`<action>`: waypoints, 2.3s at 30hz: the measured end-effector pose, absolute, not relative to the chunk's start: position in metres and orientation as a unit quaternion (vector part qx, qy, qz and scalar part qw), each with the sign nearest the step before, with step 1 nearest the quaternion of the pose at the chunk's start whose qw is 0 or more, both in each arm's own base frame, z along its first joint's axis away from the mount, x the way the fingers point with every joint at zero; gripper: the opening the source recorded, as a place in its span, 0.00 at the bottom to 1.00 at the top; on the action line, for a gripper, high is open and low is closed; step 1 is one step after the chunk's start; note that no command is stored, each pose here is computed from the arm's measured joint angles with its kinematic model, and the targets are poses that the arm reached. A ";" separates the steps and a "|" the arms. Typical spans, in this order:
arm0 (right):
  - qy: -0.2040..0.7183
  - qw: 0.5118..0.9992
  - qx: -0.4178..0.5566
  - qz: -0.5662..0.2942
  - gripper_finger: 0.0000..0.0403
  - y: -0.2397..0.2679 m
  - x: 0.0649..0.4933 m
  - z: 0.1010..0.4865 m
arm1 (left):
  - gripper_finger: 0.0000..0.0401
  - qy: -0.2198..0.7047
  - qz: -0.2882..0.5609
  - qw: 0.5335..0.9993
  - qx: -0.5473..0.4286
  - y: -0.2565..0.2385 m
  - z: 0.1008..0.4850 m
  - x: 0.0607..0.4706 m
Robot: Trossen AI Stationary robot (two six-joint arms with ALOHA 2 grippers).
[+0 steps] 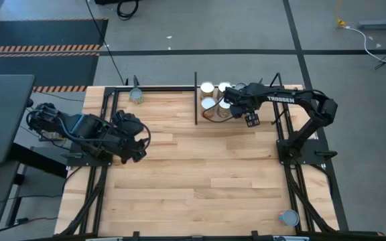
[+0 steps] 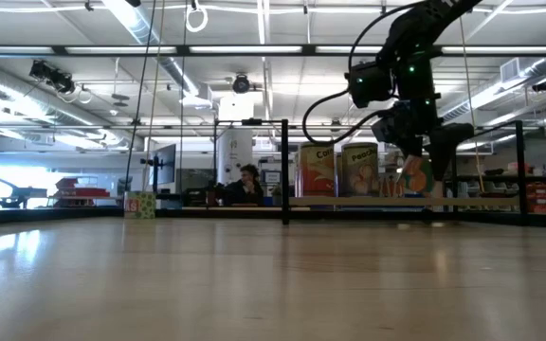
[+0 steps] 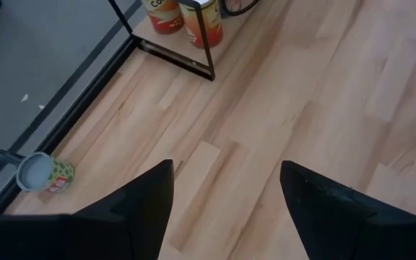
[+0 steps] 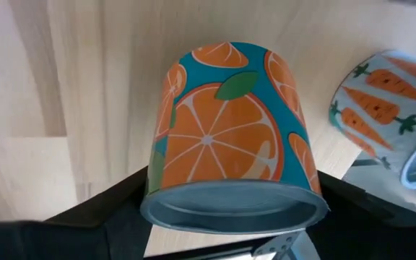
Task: Pick and place cans onto a shelf
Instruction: Put the canned oranges on the shelf
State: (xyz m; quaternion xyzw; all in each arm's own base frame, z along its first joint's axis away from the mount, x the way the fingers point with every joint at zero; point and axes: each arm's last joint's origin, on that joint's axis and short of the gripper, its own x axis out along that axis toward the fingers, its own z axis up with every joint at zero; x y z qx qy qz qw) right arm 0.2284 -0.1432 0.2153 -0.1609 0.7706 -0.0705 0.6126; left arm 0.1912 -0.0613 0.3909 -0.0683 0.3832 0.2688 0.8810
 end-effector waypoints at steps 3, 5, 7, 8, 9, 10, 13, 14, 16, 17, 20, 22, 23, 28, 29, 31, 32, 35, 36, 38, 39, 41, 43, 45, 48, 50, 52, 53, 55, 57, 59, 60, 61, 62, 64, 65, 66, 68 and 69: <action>0.772 0.612 -0.159 -0.072 0.80 -0.144 0.228 0.215 | 0.64 0.373 0.275 0.882 -0.091 -0.062 0.391 0.192; 0.773 0.611 -0.155 -0.073 0.82 -0.146 0.226 0.215 | 0.64 0.366 0.273 0.884 -0.099 -0.062 0.392 0.194; 0.774 0.610 -0.151 -0.076 0.84 -0.147 0.225 0.215 | 0.64 0.361 0.263 0.889 -0.105 -0.064 0.393 0.196; 0.773 0.611 -0.148 -0.080 0.85 -0.147 0.225 0.215 | 0.64 0.361 0.258 0.890 -0.105 -0.064 0.394 0.196; 0.773 0.612 -0.146 -0.082 0.85 -0.148 0.225 0.215 | 0.64 0.359 0.255 0.892 -0.104 -0.064 0.394 0.197; 0.772 0.613 -0.144 -0.084 0.86 -0.148 0.225 0.216 | 0.64 0.358 0.253 0.893 -0.103 -0.064 0.394 0.197; 0.764 0.622 -0.135 -0.104 0.87 -0.149 0.228 0.222 | 0.64 0.357 0.253 0.893 -0.103 -0.065 0.394 0.198; 0.761 0.626 -0.133 -0.109 0.87 -0.150 0.229 0.225 | 0.64 0.357 0.252 0.894 -0.102 -0.065 0.394 0.198; 0.751 0.636 -0.131 -0.120 0.87 -0.151 0.230 0.234 | 0.64 0.357 0.252 0.894 -0.101 -0.065 0.394 0.198; 0.743 0.644 -0.131 -0.130 0.86 -0.151 0.231 0.240 | 0.64 0.357 0.252 0.894 -0.101 -0.065 0.394 0.198; 0.719 0.668 -0.122 -0.150 0.86 -0.150 0.228 0.259 | 0.64 0.357 0.252 0.894 -0.101 -0.065 0.394 0.198; 0.699 0.687 -0.105 -0.166 0.85 -0.148 0.222 0.270 | 0.64 0.357 0.252 0.894 -0.101 -0.065 0.394 0.198; 0.688 0.698 -0.092 -0.173 0.84 -0.147 0.218 0.275 | 0.64 0.357 0.252 0.894 -0.102 -0.065 0.394 0.198; 0.624 0.754 -0.041 -0.200 0.77 -0.141 0.195 0.289 | 0.64 0.357 0.252 0.894 -0.102 -0.065 0.394 0.198; 0.625 0.753 -0.042 -0.200 0.75 -0.140 0.190 0.287 | 0.64 0.357 0.252 0.894 -0.102 -0.065 0.394 0.198; 0.646 0.730 -0.056 -0.215 0.71 -0.142 0.182 0.280 | 0.64 0.356 0.252 0.894 -0.101 -0.065 0.395 0.198; 0.657 0.717 -0.064 -0.225 0.69 -0.144 0.179 0.277 | 0.64 0.353 0.255 0.895 -0.100 -0.064 0.395 0.198; 0.668 0.697 -0.079 -0.248 0.64 -0.154 0.177 0.268 | 0.64 0.319 0.275 0.903 -0.084 -0.064 0.398 0.201; 0.664 0.699 -0.081 -0.253 0.63 -0.158 0.180 0.264 | 0.64 0.306 0.280 0.907 -0.072 -0.063 0.400 0.203; 0.661 0.701 -0.080 -0.255 0.61 -0.165 0.184 0.253 | 0.64 0.284 0.287 0.913 -0.052 -0.061 0.403 0.207; 0.661 0.703 -0.076 -0.251 0.61 -0.168 0.185 0.248 | 0.64 0.276 0.294 0.914 -0.049 -0.059 0.404 0.208; 0.675 0.696 -0.073 -0.234 0.61 -0.174 0.185 0.240 | 0.64 0.279 0.308 0.908 -0.050 -0.052 0.404 0.210; 0.683 0.688 -0.072 -0.234 0.61 -0.178 0.184 0.236 | 0.64 0.294 0.319 0.899 -0.050 -0.044 0.402 0.210; 0.679 0.693 -0.063 -0.234 0.61 -0.180 0.183 0.235 | 0.64 0.304 0.328 0.893 -0.045 -0.039 0.401 0.207; 0.658 0.712 -0.052 -0.241 0.61 -0.180 0.182 0.241 | 0.64 0.309 0.330 0.891 -0.038 -0.034 0.402 0.207; 0.656 0.713 -0.051 -0.242 0.61 -0.179 0.181 0.242 | 0.64 0.312 0.328 0.891 -0.035 -0.032 0.402 0.209; 0.648 0.718 -0.052 -0.249 0.61 -0.177 0.179 0.247 | 0.64 0.309 0.332 0.891 -0.037 -0.030 0.402 0.210; 0.643 0.721 -0.050 -0.252 0.61 -0.176 0.178 0.249 | 0.64 0.309 0.332 0.891 -0.037 -0.030 0.403 0.210; 0.625 0.738 -0.038 -0.252 0.61 -0.172 0.176 0.255 | 0.64 0.308 0.332 0.891 -0.038 -0.030 0.402 0.210; 0.593 0.768 -0.019 -0.241 0.61 -0.167 0.175 0.263 | 0.64 0.308 0.332 0.891 -0.041 -0.030 0.402 0.210; 0.556 0.796 -0.008 -0.240 0.61 -0.166 0.177 0.269 | 0.64 0.306 0.332 0.891 -0.043 -0.031 0.403 0.210; 0.537 0.806 -0.007 -0.247 0.61 -0.167 0.178 0.270 | 0.64 0.305 0.332 0.891 -0.044 -0.031 0.403 0.210; 0.524 0.813 -0.006 -0.255 0.61 -0.168 0.180 0.271 | 0.64 0.303 0.332 0.892 -0.046 -0.031 0.403 0.210; 0.513 0.818 -0.004 -0.260 0.61 -0.170 0.181 0.268 | 0.64 0.300 0.332 0.893 -0.048 -0.031 0.403 0.211; 0.506 0.822 0.001 -0.263 0.61 -0.173 0.185 0.260 | 0.64 0.295 0.331 0.895 -0.052 -0.031 0.404 0.212; 0.509 0.821 0.006 -0.258 0.61 -0.174 0.186 0.254 | 0.64 0.293 0.331 0.896 -0.054 -0.031 0.404 0.212; 0.515 0.819 0.010 -0.252 0.61 -0.174 0.187 0.248 | 0.64 0.293 0.328 0.896 -0.056 -0.031 0.404 0.212; 0.529 0.813 0.016 -0.244 0.61 -0.173 0.187 0.238 | 0.64 0.300 0.316 0.898 -0.062 -0.032 0.404 0.212; 0.534 0.810 0.016 -0.242 0.61 -0.173 0.186 0.235 | 0.64 0.302 0.312 0.898 -0.065 -0.032 0.404 0.212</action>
